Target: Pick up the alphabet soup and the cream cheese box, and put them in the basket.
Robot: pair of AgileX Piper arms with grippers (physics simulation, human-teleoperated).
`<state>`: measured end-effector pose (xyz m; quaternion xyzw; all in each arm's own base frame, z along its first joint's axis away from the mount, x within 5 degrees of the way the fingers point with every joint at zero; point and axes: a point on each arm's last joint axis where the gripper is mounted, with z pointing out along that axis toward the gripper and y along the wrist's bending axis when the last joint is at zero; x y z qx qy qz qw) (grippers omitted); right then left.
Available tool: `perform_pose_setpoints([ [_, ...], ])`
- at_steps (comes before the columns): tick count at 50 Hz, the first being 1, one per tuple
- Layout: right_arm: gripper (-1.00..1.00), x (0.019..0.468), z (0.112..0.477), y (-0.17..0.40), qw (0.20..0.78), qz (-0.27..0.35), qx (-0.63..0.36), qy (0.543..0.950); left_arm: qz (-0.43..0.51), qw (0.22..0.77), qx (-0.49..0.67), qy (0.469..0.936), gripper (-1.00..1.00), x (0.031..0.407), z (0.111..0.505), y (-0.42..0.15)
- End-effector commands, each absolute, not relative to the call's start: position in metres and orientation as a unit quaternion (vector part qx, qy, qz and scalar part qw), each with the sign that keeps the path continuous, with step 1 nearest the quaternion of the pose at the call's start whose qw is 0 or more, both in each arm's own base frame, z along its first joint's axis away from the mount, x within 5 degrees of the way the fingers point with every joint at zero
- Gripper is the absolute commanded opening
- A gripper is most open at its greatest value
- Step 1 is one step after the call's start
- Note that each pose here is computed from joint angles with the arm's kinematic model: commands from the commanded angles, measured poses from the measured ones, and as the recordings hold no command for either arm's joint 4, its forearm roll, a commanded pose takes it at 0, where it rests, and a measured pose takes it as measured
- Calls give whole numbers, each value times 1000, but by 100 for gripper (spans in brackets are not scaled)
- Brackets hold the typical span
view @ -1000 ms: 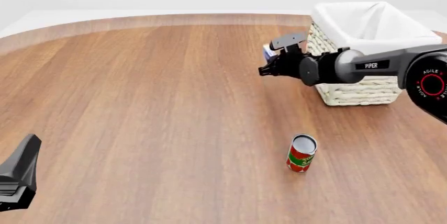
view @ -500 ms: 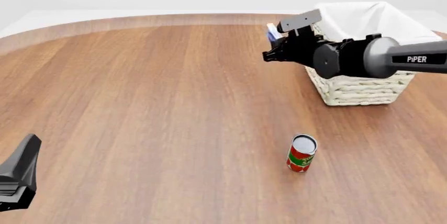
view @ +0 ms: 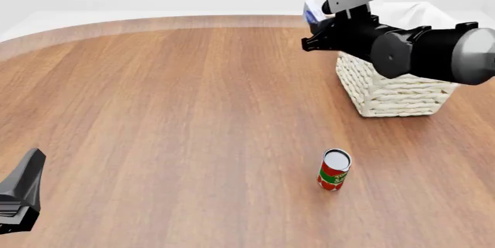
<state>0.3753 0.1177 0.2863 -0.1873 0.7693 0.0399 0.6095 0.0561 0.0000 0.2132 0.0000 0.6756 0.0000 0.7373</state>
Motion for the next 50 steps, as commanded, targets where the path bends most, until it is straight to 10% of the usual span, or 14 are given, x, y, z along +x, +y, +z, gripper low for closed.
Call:
perform_pose_setpoints([
  [1,-100,355,317,108,636,37,-182,749,0,737,0,676,100,56,213,0],
  [50,-100,346,400,32,661,-64,-139,734,0,737,0,676,100,56,213,0],
])
